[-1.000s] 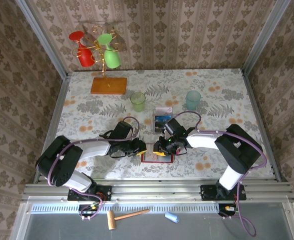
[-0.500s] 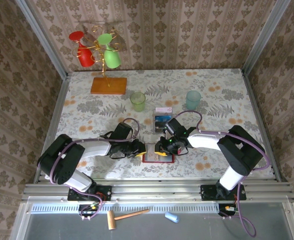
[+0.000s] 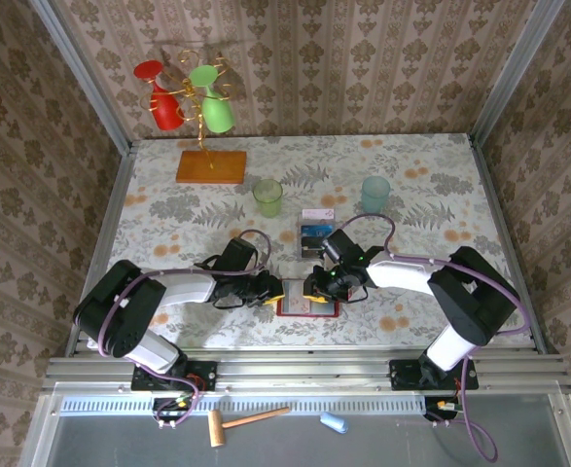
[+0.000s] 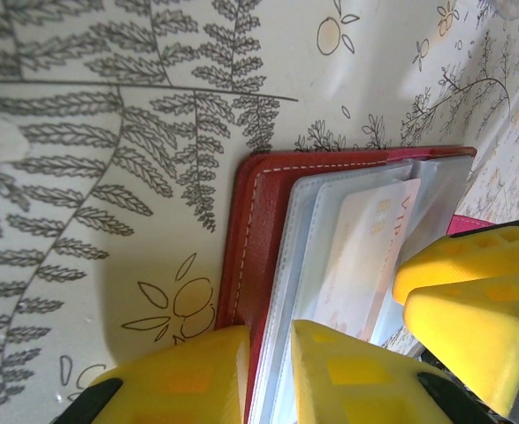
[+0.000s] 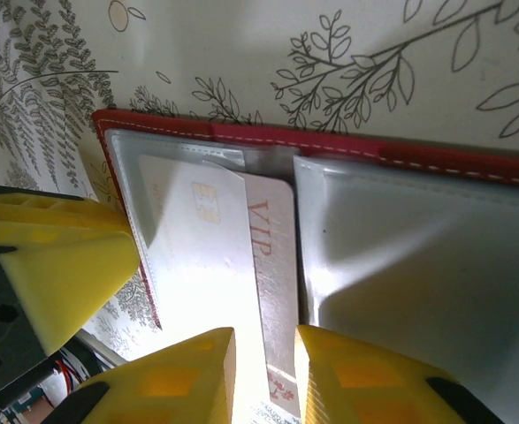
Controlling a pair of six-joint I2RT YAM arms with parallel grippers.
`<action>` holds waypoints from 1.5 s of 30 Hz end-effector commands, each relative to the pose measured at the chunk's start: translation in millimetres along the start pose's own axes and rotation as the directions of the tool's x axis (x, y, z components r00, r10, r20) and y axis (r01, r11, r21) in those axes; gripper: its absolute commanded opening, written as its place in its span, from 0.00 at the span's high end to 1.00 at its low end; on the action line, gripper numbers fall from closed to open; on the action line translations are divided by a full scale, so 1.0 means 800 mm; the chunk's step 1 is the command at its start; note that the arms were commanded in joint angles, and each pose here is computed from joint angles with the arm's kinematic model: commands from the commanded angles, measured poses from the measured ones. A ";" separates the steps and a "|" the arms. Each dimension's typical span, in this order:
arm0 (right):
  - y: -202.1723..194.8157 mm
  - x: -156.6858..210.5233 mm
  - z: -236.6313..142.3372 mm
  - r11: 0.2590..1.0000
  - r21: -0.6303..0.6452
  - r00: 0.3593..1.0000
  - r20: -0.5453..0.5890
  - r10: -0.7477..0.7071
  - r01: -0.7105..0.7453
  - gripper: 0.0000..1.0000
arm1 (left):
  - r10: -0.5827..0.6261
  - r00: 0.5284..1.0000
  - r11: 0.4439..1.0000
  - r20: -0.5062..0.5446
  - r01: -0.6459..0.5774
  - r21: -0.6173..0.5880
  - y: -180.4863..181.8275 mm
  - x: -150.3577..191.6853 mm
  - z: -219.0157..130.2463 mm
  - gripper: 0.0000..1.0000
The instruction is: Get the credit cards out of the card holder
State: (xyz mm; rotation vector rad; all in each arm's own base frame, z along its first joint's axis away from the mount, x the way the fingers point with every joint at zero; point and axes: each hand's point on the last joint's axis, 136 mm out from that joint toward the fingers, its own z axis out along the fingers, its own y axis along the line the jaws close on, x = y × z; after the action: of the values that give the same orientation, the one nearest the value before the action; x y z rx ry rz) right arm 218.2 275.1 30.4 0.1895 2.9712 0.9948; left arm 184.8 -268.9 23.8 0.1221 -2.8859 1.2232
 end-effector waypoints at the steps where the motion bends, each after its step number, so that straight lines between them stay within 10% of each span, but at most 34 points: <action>1: 0.012 -0.007 -0.014 1.000 -0.020 0.999 0.033 -0.018 0.018 0.76 | -0.003 1.000 0.999 -0.001 0.003 -0.048 0.007 0.001 -0.007 0.78; 16: 0.014 -0.010 -0.017 0.994 -0.107 0.999 0.035 0.011 -0.007 0.77 | 0.095 0.995 0.995 -0.007 -0.095 -0.004 -0.053 -0.002 -0.017 0.81; 45: -0.011 -0.003 0.009 0.992 -0.122 0.999 -0.012 0.040 -0.041 0.79 | 0.044 0.997 0.996 -0.067 -0.049 -0.079 -0.001 0.015 0.018 0.89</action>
State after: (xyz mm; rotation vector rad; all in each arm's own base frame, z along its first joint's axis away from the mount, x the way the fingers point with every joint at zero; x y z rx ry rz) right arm 223.5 272.9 24.6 0.2272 2.8991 1.1536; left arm 178.8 -288.3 28.2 0.0106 -2.8860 1.1510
